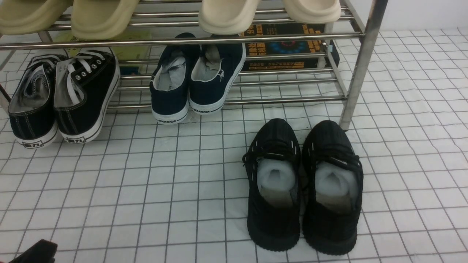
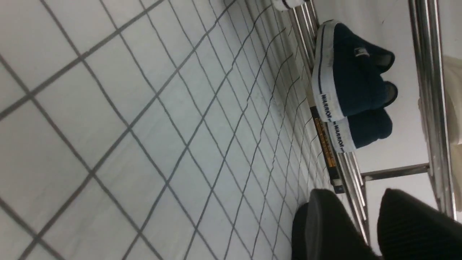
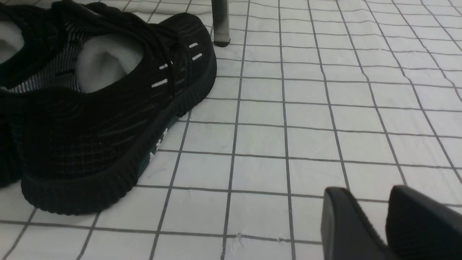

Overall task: Take the shoes off the shelf with your hand from the white checkered tablecloth.
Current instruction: 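Grasp the leftmost shoe on the bottom shelf of the shoe rack with the left gripper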

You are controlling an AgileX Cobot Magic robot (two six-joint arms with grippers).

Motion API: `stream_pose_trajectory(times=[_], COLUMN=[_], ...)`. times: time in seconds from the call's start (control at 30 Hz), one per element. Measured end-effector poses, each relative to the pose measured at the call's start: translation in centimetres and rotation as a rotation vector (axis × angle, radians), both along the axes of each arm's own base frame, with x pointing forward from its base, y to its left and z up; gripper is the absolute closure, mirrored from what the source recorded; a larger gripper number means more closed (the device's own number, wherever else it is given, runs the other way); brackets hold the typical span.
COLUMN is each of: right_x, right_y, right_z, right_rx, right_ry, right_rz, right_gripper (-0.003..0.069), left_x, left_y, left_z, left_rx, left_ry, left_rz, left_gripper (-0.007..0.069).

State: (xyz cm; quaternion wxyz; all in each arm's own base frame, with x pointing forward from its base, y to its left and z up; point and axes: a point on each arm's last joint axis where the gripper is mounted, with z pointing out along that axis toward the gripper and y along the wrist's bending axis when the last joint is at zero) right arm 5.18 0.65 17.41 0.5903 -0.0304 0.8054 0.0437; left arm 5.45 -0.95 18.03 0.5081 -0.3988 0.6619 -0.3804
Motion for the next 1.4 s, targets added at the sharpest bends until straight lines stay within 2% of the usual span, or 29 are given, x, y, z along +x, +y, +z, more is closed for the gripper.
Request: stream_pose_trajectory(times=[0.27, 0.4, 0.43, 0.53, 0.7, 0.8, 0.87, 0.93, 1.03, 1.13, 1.17, 1.23, 1.4], right_x=[0.0, 0.0, 0.0, 0.0, 0.0, 0.0, 0.0, 0.0, 0.0, 0.0, 0.0, 0.0, 0.0], right_y=[0.0, 0.0, 0.0, 0.0, 0.0, 0.0, 0.0, 0.0, 0.0, 0.0, 0.0, 0.0, 0.0], right_z=[0.0, 0.0, 0.0, 0.0, 0.0, 0.0, 0.0, 0.0, 0.0, 0.0, 0.0, 0.0, 0.0], right_rx=[0.000, 0.000, 0.000, 0.000, 0.000, 0.000, 0.000, 0.000, 0.000, 0.000, 0.000, 0.000, 0.000], right_ry=[0.000, 0.001, 0.001, 0.001, 0.001, 0.001, 0.001, 0.001, 0.001, 0.001, 0.001, 0.001, 0.001], right_rz=[0.000, 0.000, 0.000, 0.000, 0.000, 0.000, 0.000, 0.000, 0.000, 0.000, 0.000, 0.000, 0.000], right_gripper=[0.0445, 0.0438, 0.0438, 0.0433, 0.0427, 0.0423, 0.0422, 0.0421, 0.0421, 0.0421, 0.0421, 0.0421, 0.0421], left_x=[0.2, -0.1, -0.1, 1.0, 5.9, 9.5, 11.2, 13.9, 16.9, 19.4, 19.5, 21.3, 24.7], left_y=[0.7, 0.5, 0.4, 0.0, -0.3, 0.2, 0.5, 1.0, 1.8, 2.9, 3.0, 4.2, 6.4], left_z=[1.8, 5.2, 7.1, 10.0, 12.5, 13.5, 14.3, 15.3, 16.7, 17.6, 17.7, 17.7, 14.6], left_rx=[-0.024, 0.105, 0.174, 0.310, 0.471, 0.561, 0.601, 0.636, 0.654, 0.668, 0.673, 0.653, 0.627], left_ry=[-0.188, -0.217, -0.206, -0.031, 0.415, 0.571, 0.608, 0.670, 0.715, 0.731, 0.732, 0.758, 0.885], left_rz=[0.082, 0.046, 0.024, -0.066, -0.270, -0.327, -0.328, -0.317, -0.239, -0.109, -0.105, -0.026, -0.002], left_gripper=[0.0409, 0.0536, 0.0578, 0.0621, 0.0623, 0.0590, 0.0564, 0.0500, 0.0387, 0.0263, 0.0263, 0.0182, 0.0139])
